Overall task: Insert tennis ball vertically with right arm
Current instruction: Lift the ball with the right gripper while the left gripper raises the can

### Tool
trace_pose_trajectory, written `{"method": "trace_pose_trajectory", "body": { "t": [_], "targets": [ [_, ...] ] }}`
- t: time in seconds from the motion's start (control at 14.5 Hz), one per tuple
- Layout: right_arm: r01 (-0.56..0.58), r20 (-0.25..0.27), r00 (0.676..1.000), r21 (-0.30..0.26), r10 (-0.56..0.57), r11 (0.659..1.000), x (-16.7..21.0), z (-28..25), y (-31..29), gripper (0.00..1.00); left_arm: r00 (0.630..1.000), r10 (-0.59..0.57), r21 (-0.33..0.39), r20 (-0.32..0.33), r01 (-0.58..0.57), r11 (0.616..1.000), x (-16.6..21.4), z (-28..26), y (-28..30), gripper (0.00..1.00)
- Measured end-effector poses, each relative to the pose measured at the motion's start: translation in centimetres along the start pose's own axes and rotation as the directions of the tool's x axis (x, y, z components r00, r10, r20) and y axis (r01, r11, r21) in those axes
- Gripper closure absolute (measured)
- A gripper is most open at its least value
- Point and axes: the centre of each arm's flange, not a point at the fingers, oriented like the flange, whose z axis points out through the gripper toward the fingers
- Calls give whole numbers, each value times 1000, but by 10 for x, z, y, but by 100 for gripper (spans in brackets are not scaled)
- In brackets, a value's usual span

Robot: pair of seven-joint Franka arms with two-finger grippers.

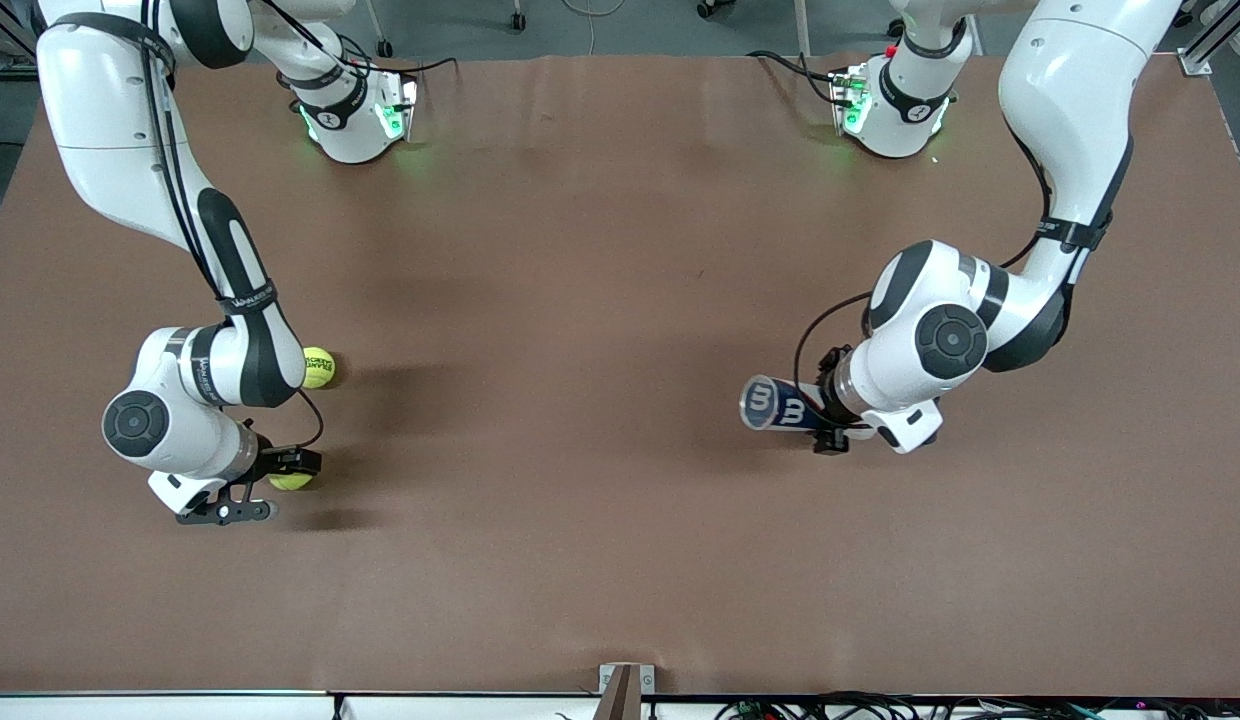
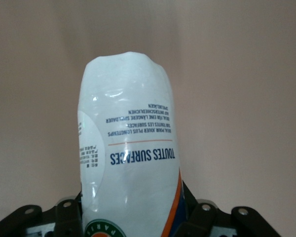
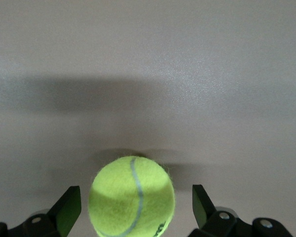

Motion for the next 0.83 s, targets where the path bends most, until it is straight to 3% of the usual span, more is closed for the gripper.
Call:
{"method": "trace_pose_trajectory", "body": {
  "t": [0.34, 0.41, 0.55, 0.83],
  "targets": [
    [-2, 13, 1000, 3, 2, 1000, -2, 10, -1, 7, 985, 53, -64, 162, -43, 997, -73, -13, 1, 33],
    [-2, 15, 1000, 4, 1, 1000, -2, 11, -1, 12, 981, 51, -89, 188, -35, 995, -82, -12, 1, 33],
    [-1, 12, 1000, 4, 1, 1000, -1, 10, -2, 33, 967, 36, -132, 252, -2, 991, -100, -7, 3, 34],
    [3, 5, 1000, 6, -3, 1000, 1, 6, -5, 34, 931, -27, -136, 365, 82, 987, -121, 24, 10, 33]
  ]
}}
